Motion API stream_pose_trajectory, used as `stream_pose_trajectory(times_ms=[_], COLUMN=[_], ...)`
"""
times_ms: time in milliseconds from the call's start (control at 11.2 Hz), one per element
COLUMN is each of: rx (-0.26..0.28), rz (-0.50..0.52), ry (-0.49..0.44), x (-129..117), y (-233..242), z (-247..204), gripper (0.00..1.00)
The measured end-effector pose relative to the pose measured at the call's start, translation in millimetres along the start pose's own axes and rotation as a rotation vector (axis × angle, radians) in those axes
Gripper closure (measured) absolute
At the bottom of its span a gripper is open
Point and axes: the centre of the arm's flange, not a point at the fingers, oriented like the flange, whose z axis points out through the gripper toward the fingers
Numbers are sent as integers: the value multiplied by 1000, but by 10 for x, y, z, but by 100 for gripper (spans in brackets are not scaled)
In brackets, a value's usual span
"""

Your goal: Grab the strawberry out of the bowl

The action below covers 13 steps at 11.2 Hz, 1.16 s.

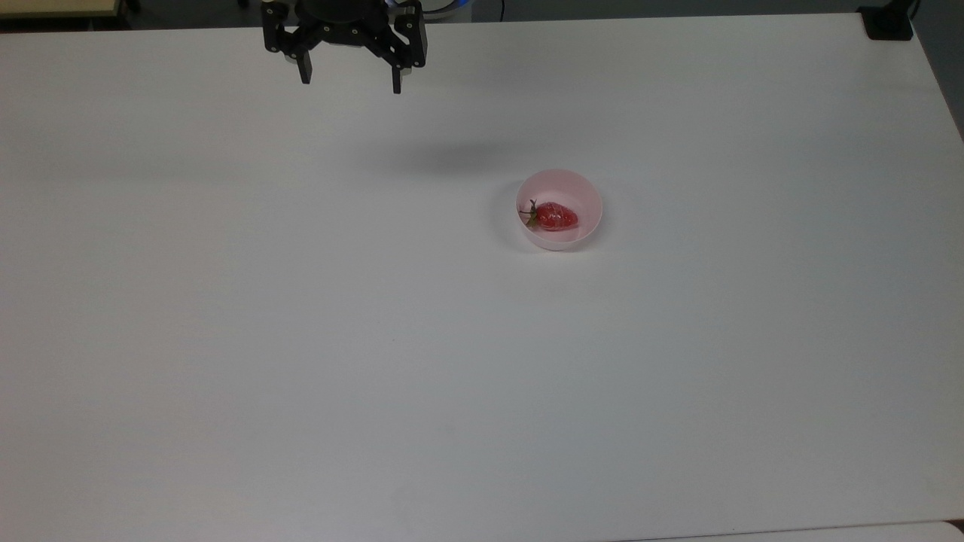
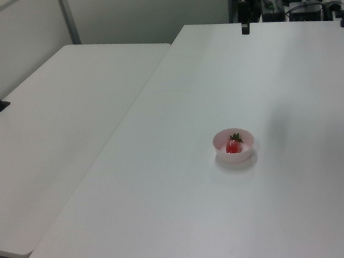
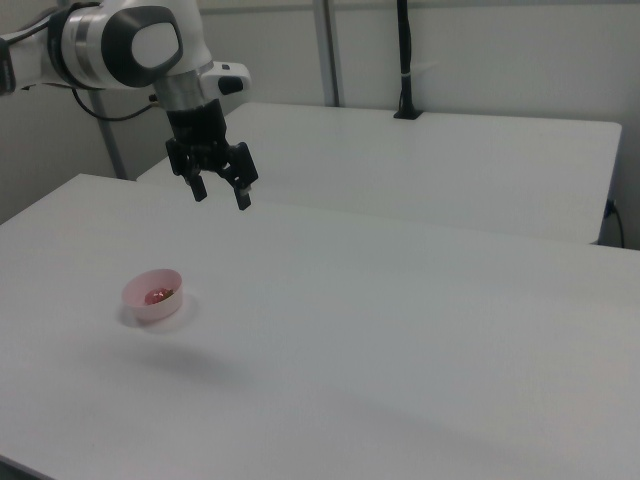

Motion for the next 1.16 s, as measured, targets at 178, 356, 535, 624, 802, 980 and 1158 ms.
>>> stream_pose_trajectory(times_ms=[178,356,535,624,802,980,1158], rx=[0,0,0,0,0,0,0], rz=[1,2,1,1,-23,-63,-74], ry=[0,0,0,0,0,-1,-2], x=[0,0,0,0,1,2,4], y=[5,14,14,14,14,13,5], z=[0,1,1,1,3,5,12], gripper=[0,0,0,0,0,0,0])
